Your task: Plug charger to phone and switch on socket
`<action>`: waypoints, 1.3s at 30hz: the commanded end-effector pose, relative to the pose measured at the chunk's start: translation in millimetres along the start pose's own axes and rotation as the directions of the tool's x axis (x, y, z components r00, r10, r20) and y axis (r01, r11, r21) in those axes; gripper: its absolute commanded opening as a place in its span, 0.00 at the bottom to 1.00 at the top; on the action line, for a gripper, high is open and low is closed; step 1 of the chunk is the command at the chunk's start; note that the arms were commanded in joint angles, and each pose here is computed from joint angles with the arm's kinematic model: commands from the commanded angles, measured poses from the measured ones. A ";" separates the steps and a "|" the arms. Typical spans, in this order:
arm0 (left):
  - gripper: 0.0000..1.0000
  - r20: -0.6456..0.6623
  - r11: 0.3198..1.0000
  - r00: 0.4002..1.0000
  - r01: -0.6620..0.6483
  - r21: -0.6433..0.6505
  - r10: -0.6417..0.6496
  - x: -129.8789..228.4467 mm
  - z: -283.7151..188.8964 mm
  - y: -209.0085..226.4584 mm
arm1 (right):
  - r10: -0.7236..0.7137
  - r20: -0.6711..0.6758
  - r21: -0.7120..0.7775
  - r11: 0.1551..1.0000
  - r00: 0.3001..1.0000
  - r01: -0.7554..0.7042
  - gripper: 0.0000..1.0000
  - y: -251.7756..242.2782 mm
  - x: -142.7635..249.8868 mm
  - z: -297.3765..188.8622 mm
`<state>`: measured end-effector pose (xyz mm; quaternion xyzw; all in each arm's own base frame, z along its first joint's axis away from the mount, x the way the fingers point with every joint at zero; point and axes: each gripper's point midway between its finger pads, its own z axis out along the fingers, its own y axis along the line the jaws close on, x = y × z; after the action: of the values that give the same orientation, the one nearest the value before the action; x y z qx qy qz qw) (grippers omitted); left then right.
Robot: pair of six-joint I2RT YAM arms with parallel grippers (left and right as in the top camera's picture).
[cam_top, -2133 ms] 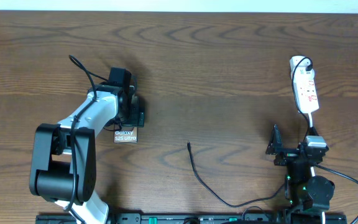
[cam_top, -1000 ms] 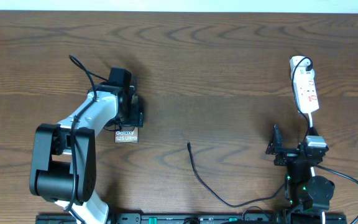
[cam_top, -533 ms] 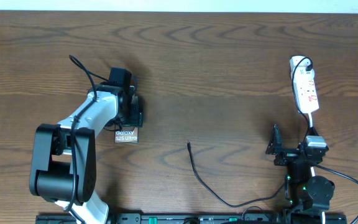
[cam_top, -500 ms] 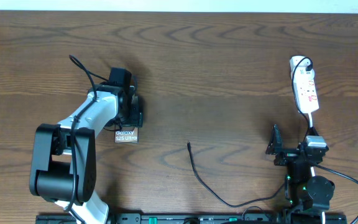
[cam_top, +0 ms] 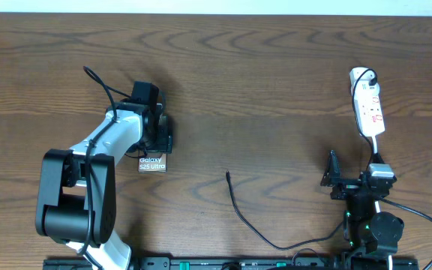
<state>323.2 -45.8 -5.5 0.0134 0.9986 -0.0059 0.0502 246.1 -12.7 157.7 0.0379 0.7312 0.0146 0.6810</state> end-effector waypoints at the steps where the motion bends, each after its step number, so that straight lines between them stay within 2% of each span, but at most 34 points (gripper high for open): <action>1: 0.15 -0.133 0.999 0.991 -0.018 -0.031 0.014 37.0 26.6 6.8 | 0.009 0.000 0.000 1.000 1.000 -0.009 0.99 0.7 0.6 -0.2; 3: 0.08 -0.133 0.999 0.991 -0.018 -0.031 0.014 37.0 26.6 6.9 | 0.009 0.000 0.000 1.000 1.000 -0.009 0.99 0.7 0.6 -0.2; 4: 0.08 -0.133 0.999 0.991 -0.018 -0.031 0.014 37.0 26.6 6.8 | 0.009 0.000 0.000 1.000 1.000 -0.009 0.99 0.7 0.6 -0.2; 13: 0.07 -0.126 0.999 0.992 -0.018 -0.030 0.014 34.9 26.1 6.6 | 0.009 0.000 0.000 1.000 1.000 -0.009 0.99 0.7 0.6 -0.2; 23: 0.07 -0.079 1.000 0.997 -0.017 -0.025 0.015 15.5 18.2 4.3 | 0.009 0.000 0.000 1.000 1.000 -0.009 0.99 0.7 0.6 -0.2; 39: 0.07 0.060 1.000 0.998 -0.014 -0.011 0.015 -20.7 -26.8 0.2 | 0.009 0.000 0.000 1.000 1.000 -0.009 0.99 0.7 0.6 -0.2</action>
<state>326.5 -46.1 -1.1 0.0134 0.9991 -0.0041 0.0405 246.1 -12.7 157.7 0.0379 0.7312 0.0146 0.6810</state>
